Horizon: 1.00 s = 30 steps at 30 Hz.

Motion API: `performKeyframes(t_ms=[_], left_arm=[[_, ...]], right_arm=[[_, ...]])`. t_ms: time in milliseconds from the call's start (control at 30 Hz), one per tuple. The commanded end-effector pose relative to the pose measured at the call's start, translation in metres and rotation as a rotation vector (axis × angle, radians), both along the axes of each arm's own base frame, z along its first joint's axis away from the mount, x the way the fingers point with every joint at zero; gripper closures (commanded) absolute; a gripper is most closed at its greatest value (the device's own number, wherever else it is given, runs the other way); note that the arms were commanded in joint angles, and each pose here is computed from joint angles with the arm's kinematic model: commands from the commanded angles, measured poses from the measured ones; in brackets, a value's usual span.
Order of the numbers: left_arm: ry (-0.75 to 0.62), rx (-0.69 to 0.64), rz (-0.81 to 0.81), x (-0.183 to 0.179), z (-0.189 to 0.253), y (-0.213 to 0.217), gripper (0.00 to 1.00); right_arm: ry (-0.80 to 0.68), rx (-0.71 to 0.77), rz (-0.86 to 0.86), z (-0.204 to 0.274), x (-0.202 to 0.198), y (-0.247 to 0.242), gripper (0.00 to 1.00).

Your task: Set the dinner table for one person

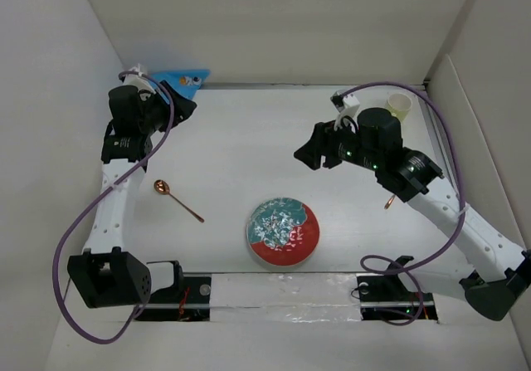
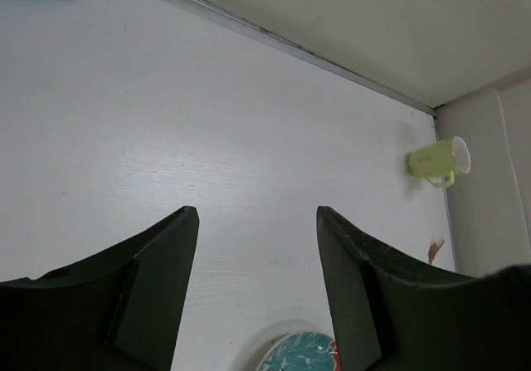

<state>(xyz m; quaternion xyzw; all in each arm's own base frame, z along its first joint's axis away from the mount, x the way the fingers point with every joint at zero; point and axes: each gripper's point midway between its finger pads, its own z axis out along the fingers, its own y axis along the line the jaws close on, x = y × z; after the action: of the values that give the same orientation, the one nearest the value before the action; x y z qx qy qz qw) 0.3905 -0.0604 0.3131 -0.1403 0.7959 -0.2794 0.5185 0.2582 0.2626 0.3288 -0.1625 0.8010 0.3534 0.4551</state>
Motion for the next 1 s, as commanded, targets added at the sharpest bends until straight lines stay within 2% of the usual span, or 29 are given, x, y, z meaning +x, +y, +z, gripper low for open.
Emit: performKeyframes(t_ms=[0, 33, 67, 100, 133, 200, 233, 267, 300, 467, 500, 533, 600, 633, 800, 833, 867, 900, 967], left_arm=[[-0.038, 0.010, 0.086, -0.009, 0.014, 0.013, 0.44], [-0.032, 0.021, 0.136, -0.007, 0.012, 0.022, 0.46], [-0.013, 0.027, 0.158, -0.005, 0.006, 0.026, 0.47], [0.002, 0.039, 0.189, -0.002, 0.001, 0.031, 0.50], [0.020, 0.061, 0.256, 0.003, -0.004, 0.044, 0.59], [0.081, 0.089, 0.329, 0.013, -0.020, 0.058, 0.72], [0.094, 0.106, 0.376, 0.019, -0.022, 0.067, 0.90], [0.155, 0.137, 0.423, 0.028, -0.043, 0.077, 0.96], [0.178, 0.157, 0.438, 0.033, -0.050, 0.082, 1.00], [0.301, 0.192, 0.497, 0.083, -0.095, 0.099, 1.00], [0.302, 0.183, 0.520, 0.091, -0.097, 0.105, 0.97], [0.305, 0.176, 0.550, 0.098, -0.101, 0.115, 0.78], [0.311, 0.144, 0.581, 0.119, -0.113, 0.128, 0.63], [0.316, 0.105, 0.593, 0.127, -0.118, 0.132, 0.49], [0.347, 0.072, 0.677, 0.161, -0.150, 0.165, 0.33], [0.366, 0.055, 0.702, 0.168, -0.162, 0.172, 0.31], [0.378, 0.044, 0.709, 0.171, -0.170, 0.172, 0.30], [0.379, 0.021, 0.728, 0.173, -0.174, 0.180, 0.30], [0.399, -0.028, 0.731, 0.182, -0.195, 0.183, 0.29]], right_arm=[[-0.099, 0.090, 0.057, 0.033, -0.015, 0.003, 0.40], [-0.101, 0.090, 0.059, 0.032, -0.018, 0.001, 0.50], [-0.101, 0.092, 0.059, 0.032, -0.020, 0.000, 0.66], [-0.096, 0.089, 0.060, 0.030, -0.021, -0.001, 0.94], [-0.088, 0.084, 0.052, 0.025, -0.019, -0.004, 1.00], [-0.073, 0.078, 0.062, 0.018, -0.021, -0.003, 1.00], [-0.063, 0.071, 0.065, 0.013, -0.020, -0.002, 1.00], [-0.056, 0.070, 0.070, 0.011, -0.021, -0.001, 1.00], [-0.055, 0.067, 0.061, 0.011, -0.019, -0.003, 1.00], [-0.054, 0.043, 0.041, 0.014, -0.013, -0.008, 1.00], [-0.050, 0.036, 0.031, 0.013, -0.010, -0.010, 1.00], [-0.048, 0.033, 0.031, 0.013, -0.009, -0.010, 1.00], [-0.043, 0.021, 0.029, 0.016, -0.008, -0.010, 1.00], [-0.048, 0.014, 0.027, 0.018, -0.007, -0.011, 1.00], [-0.033, -0.006, -0.033, 0.011, -0.002, -0.021, 0.98], [-0.021, -0.012, -0.049, 0.009, -0.002, -0.024, 0.88], [-0.022, -0.014, -0.065, 0.009, 0.001, -0.027, 0.88], [-0.014, -0.020, -0.070, 0.007, 0.001, -0.028, 0.77], [-0.022, -0.024, -0.090, 0.010, 0.003, -0.031, 0.66]])
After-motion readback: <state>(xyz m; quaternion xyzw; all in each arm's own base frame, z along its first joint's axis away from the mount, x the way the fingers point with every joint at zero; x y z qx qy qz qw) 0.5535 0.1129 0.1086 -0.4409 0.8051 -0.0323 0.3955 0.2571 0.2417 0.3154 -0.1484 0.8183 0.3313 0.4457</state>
